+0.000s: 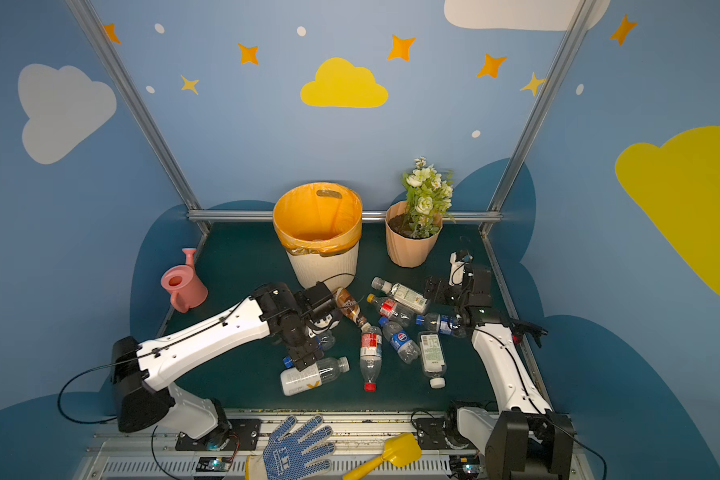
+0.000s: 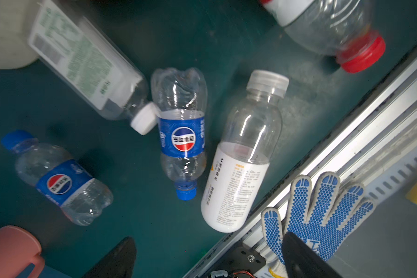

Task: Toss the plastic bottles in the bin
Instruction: 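Move the left gripper down to a clear bottle near the robot and grasp it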

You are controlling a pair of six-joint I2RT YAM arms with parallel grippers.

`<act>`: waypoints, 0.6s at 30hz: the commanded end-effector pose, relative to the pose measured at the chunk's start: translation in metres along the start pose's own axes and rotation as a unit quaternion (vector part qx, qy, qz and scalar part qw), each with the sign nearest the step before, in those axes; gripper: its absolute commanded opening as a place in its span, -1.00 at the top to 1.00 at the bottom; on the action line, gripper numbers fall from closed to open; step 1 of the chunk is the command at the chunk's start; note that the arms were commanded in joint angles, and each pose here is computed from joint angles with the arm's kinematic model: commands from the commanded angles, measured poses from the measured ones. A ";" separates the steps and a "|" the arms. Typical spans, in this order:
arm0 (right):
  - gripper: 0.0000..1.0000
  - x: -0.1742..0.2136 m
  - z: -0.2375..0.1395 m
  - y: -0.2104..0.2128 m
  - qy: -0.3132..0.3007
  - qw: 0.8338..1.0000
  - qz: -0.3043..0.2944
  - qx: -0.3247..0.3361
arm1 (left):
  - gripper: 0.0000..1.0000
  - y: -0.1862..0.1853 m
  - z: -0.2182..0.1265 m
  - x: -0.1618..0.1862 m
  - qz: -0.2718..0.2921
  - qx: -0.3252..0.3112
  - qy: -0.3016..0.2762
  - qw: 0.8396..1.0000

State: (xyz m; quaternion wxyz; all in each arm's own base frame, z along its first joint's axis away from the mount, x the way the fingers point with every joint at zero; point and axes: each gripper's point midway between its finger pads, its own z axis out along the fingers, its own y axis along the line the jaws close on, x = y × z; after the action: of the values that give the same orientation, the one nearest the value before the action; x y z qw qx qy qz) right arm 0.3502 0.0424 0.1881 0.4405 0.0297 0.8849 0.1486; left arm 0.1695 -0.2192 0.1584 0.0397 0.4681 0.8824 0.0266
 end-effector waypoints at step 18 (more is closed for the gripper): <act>-0.93 -0.014 -0.008 0.003 -0.025 1.000 -0.002 -0.003 | -0.59 -0.037 0.081 0.027 0.027 0.054 0.145 0.988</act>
State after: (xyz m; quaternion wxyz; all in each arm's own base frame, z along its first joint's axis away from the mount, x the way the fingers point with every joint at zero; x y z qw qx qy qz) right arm 0.3500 0.0423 0.1890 0.4413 0.0320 0.8842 0.1497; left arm 0.1354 -0.2119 0.0789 -0.1059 0.4836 0.8667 0.0611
